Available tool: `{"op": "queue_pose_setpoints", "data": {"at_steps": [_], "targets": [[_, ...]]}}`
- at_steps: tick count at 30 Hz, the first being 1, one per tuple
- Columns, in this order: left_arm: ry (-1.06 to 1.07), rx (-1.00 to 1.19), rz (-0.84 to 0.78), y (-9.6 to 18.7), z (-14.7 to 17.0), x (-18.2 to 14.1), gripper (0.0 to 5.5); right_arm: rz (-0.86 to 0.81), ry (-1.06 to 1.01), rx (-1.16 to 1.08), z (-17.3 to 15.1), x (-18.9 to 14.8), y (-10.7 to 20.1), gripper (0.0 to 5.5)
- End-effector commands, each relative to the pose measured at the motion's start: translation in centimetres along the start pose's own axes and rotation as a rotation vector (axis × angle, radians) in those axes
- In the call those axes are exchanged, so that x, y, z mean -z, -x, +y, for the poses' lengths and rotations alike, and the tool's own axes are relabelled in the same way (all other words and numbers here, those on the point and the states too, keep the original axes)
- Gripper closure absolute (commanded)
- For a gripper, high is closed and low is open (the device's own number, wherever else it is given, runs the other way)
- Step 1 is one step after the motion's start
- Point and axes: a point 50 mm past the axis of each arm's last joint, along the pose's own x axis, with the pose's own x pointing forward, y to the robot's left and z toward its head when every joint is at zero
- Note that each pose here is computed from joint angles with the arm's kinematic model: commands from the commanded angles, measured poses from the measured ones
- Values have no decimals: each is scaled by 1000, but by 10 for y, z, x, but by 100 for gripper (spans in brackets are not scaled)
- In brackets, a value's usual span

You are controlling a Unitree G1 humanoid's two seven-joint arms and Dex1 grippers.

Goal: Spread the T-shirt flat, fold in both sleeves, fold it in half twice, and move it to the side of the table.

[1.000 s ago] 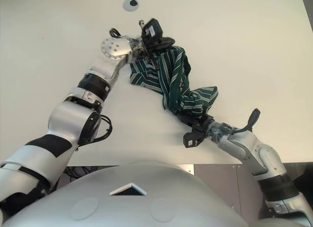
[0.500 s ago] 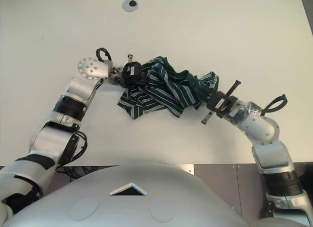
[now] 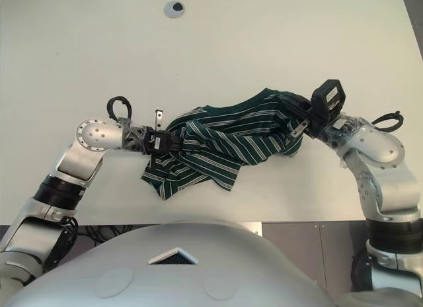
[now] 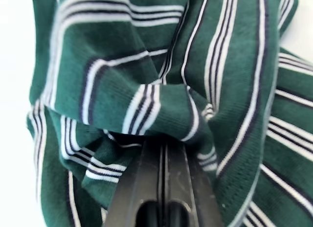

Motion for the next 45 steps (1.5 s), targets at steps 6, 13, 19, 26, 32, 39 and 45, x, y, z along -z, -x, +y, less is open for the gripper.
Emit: {"op": "queue_pose_setpoints", "data": {"at_steps": [6, 13, 19, 26, 32, 39, 45], "targets": [[141, -167, -176, 21, 17, -17, 503, 68, 105, -37, 4, 12, 1, 550], [431, -392, -299, 29, 65, -16, 402, 72, 140, -55, 8, 17, -1, 550], [555, -327, -200, 9, 71, 7, 312, 66, 137, -60, 11, 20, -5, 550], [613, -116, -122, -8, 50, 26, 312, 63, 120, -53, 13, 22, -6, 550], [625, -47, -84, -13, 37, 34, 312, 68, 107, -42, 13, 24, -10, 550], [611, 6, -89, -13, 33, 31, 330, 78, 108, -29, 12, 27, -12, 550], [489, 39, -81, -16, 23, 32, 417, 83, 117, -20, 12, 28, -11, 550]]}}
